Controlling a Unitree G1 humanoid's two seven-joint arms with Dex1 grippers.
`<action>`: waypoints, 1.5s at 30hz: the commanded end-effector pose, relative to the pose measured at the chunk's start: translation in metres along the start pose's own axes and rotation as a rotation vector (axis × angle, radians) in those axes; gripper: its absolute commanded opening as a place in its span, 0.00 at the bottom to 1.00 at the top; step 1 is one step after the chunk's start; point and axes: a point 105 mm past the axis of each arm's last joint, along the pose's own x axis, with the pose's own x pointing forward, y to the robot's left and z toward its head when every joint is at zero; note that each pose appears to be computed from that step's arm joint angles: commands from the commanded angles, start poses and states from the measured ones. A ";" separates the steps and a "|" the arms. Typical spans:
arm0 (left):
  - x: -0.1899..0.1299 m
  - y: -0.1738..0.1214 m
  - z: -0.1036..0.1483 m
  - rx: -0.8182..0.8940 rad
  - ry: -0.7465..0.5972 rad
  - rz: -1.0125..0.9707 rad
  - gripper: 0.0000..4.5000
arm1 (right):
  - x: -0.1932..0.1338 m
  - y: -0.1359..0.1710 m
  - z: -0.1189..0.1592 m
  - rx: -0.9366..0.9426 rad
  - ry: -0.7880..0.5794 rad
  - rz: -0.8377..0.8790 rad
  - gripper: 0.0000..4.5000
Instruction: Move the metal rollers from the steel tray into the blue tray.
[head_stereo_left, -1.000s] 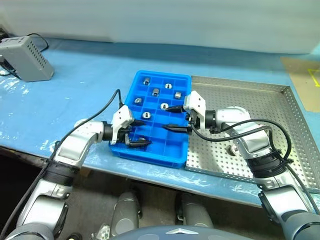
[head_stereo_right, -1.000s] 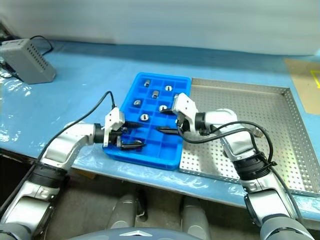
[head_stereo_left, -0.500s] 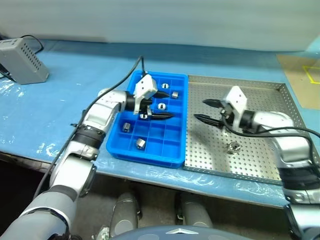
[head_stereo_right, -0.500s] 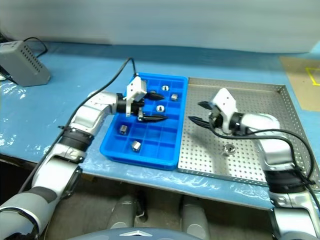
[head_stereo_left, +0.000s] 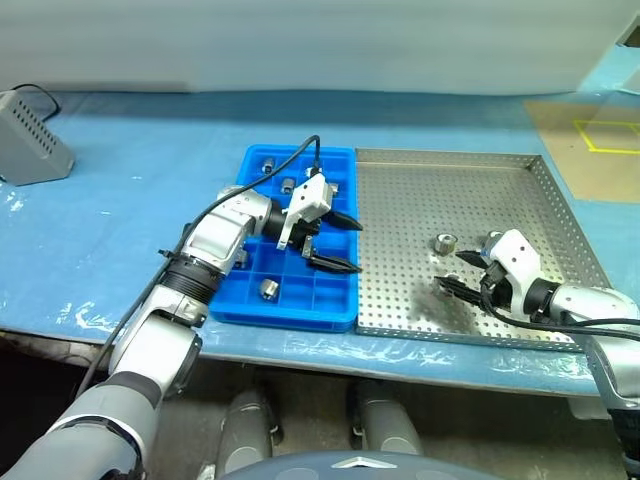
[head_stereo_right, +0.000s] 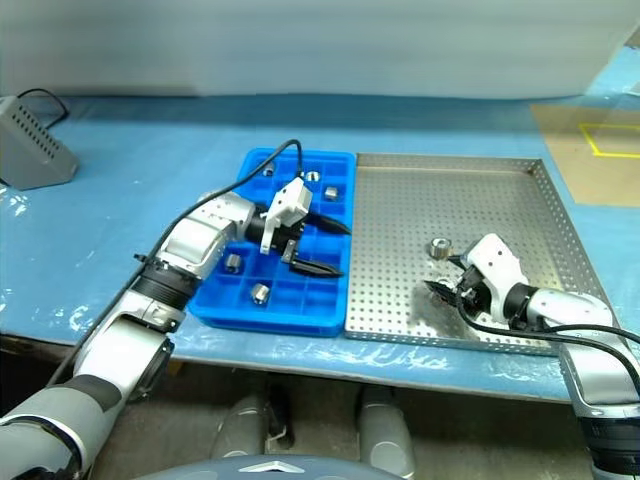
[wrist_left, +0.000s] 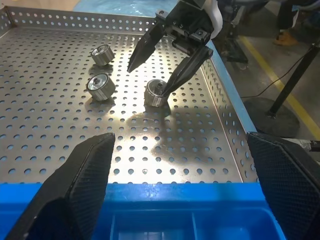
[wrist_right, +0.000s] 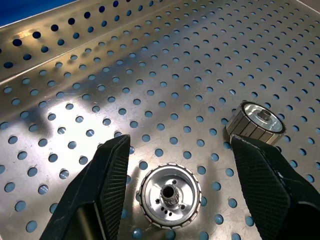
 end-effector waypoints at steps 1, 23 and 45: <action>-0.002 0.001 0.003 0.022 -0.007 0.017 0.99 | 0.001 -0.007 -0.013 0.004 0.033 -0.021 0.73; -0.010 0.002 -0.013 0.002 0.053 0.076 1.00 | 0.017 -0.004 -0.039 0.041 0.055 -0.004 0.38; -0.133 0.003 0.000 0.020 0.028 0.470 1.00 | 0.105 0.057 0.125 -0.139 -0.328 0.403 0.38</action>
